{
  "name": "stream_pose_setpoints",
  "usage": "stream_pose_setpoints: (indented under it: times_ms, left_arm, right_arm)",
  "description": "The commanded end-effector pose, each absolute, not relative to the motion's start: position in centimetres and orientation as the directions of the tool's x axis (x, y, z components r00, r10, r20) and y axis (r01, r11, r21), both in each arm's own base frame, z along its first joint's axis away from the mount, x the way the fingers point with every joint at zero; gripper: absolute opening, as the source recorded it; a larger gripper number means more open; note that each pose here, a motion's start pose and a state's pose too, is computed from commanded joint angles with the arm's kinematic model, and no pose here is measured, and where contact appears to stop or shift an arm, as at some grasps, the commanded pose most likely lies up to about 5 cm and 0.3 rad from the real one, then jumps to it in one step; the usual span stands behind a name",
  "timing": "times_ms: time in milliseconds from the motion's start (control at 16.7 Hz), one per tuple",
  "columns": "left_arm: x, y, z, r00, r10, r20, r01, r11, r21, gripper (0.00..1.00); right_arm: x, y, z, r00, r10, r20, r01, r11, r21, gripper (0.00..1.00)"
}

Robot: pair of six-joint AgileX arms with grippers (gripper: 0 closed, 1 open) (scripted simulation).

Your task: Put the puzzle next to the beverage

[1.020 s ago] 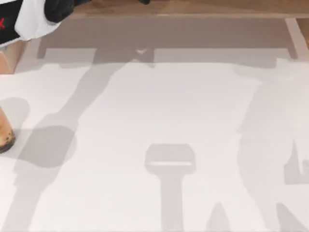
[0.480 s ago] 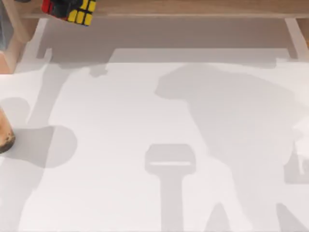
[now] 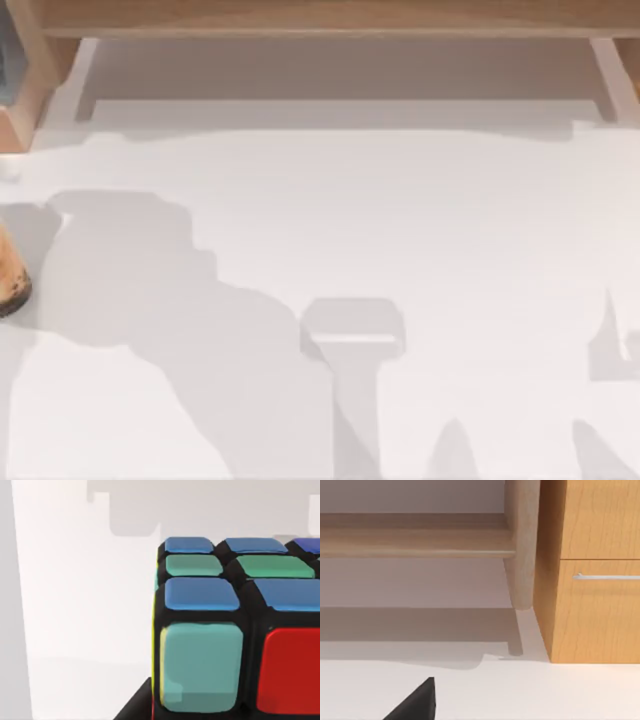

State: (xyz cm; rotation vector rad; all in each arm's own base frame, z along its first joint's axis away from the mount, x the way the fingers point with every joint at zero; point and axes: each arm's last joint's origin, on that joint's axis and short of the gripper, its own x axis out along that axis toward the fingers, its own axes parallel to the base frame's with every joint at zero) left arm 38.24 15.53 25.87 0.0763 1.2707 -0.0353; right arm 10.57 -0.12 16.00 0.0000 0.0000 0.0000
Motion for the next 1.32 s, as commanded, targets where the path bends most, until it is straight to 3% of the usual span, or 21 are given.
stream_pose_setpoints:
  times_ms: [180,300,720,1320]
  left_arm:
    - [37.0,19.2,21.0,0.070,0.024,-0.997,0.011,1.000,0.025,0.00]
    - [36.6,19.6,19.3,-0.010,0.007,-1.000,0.011,1.000,0.007,0.00]
    - [36.7,19.6,19.4,-0.003,0.014,-1.000,0.013,1.000,0.014,0.00]
    - [37.4,20.7,21.3,0.116,0.133,-0.984,-0.026,0.991,0.131,0.00]
  right_arm:
    - [10.6,-0.1,16.0,1.000,0.000,0.000,0.000,1.000,0.000,1.00]
    - [10.6,-0.1,16.0,1.000,0.000,0.000,0.000,1.000,0.000,1.00]
    - [10.6,-0.1,16.0,1.000,0.000,0.000,0.000,1.000,0.000,1.00]
    - [10.6,-0.1,16.0,1.000,0.000,0.000,0.000,1.000,0.000,1.00]
